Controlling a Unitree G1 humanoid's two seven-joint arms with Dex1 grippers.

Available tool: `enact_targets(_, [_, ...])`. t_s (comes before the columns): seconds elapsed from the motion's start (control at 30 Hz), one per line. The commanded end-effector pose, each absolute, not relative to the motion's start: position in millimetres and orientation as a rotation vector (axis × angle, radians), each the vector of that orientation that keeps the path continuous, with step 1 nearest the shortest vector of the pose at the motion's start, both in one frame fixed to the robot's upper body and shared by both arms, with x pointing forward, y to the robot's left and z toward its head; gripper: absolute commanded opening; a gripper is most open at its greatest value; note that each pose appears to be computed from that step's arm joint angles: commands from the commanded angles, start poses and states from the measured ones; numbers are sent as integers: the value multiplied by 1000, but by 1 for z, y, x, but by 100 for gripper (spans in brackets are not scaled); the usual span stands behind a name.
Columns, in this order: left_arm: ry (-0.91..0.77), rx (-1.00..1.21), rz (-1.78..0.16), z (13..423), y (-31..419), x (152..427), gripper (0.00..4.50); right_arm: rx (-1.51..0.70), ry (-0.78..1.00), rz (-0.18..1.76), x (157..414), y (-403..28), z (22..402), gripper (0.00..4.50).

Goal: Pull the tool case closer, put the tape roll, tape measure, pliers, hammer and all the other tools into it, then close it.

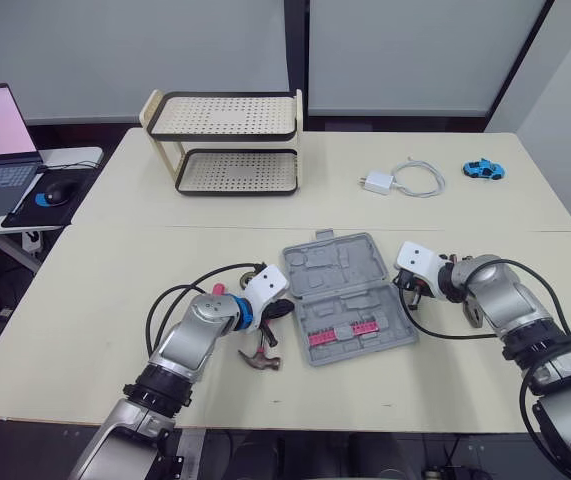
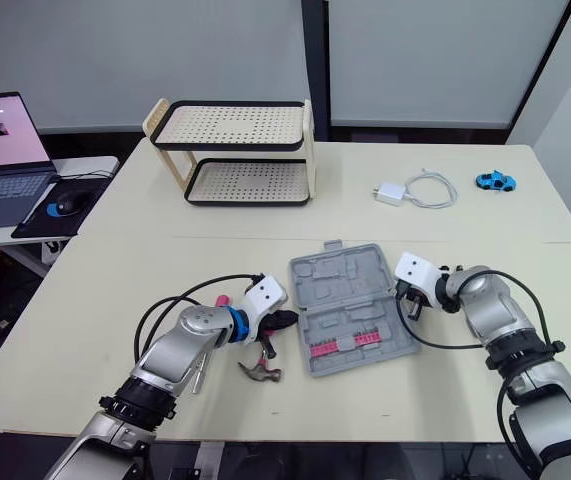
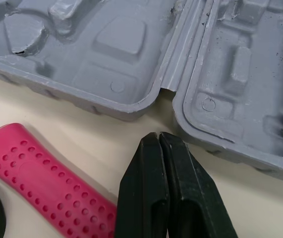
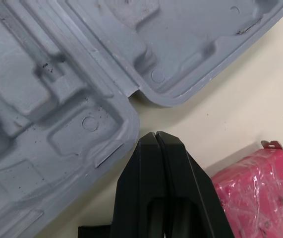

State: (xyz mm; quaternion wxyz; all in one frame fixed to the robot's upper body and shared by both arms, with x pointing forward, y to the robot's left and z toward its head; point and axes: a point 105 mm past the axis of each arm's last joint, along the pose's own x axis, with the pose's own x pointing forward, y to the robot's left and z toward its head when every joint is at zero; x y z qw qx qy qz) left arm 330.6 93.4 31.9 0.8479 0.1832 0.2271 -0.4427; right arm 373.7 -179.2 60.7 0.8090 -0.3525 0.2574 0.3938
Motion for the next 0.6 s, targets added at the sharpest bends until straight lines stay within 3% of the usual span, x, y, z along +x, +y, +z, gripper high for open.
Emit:
enact_targets(0.03, [439,398,-945,39,85,336,2,-763,516,871,376,-172,67,0])
enact_targets(0.37, [400,432,-1011,41,72,339,2,-745,508,918,365,-165,67,0])
enact_targets(0.6, [401,485,-1125,40,58,329,2,-709,557,874,342,-177,66,0])
